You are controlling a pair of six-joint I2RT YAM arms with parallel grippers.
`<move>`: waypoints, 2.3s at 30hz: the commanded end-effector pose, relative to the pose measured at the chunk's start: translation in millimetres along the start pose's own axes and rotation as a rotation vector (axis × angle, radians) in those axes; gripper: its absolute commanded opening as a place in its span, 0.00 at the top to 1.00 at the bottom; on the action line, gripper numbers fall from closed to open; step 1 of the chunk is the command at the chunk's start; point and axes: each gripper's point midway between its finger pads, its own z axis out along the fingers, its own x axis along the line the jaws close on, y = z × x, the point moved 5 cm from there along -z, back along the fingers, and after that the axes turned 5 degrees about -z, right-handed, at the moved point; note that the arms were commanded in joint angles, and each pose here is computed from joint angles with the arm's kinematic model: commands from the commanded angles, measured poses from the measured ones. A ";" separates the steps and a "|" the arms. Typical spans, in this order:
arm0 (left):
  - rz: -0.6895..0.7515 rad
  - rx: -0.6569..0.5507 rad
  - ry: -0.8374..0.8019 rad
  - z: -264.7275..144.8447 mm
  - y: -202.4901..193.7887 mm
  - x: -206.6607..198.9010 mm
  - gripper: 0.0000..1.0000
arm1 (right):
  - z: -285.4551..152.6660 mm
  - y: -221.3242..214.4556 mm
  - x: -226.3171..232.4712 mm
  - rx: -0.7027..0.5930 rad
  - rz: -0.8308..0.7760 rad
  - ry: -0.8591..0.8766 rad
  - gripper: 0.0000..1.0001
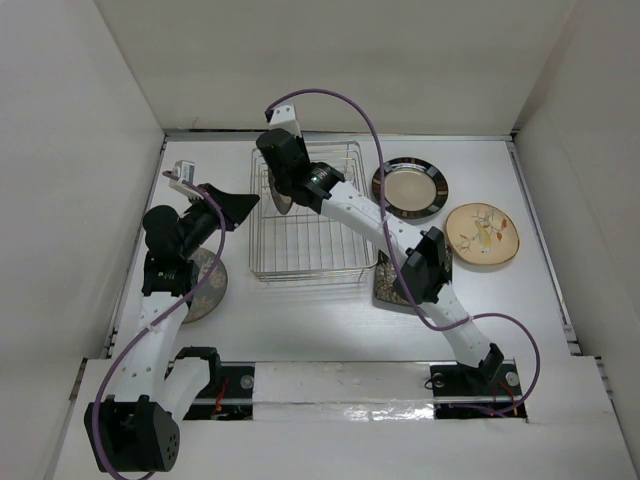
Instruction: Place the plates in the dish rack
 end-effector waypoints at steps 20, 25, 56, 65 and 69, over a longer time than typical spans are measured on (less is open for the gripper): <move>0.045 -0.052 -0.041 -2.5 11.8 -15.0 1.00 | -28.6 29.5 26.5 -0.126 0.219 0.136 0.58; 0.038 -0.054 -0.041 -2.7 11.0 -14.4 1.00 | -31.1 20.6 38.5 -0.114 0.225 0.182 0.48; 0.149 -0.365 0.011 -39.8 70.7 -60.7 0.77 | -187.4 28.6 -10.3 -0.230 0.366 0.594 0.73; 0.190 -0.371 -0.203 -71.2 75.7 -130.4 0.69 | -283.2 -52.2 85.1 -0.043 0.627 0.918 1.00; 0.208 -0.331 -0.223 -80.2 66.3 -141.6 0.69 | -292.3 -89.3 126.7 0.096 0.767 0.952 0.86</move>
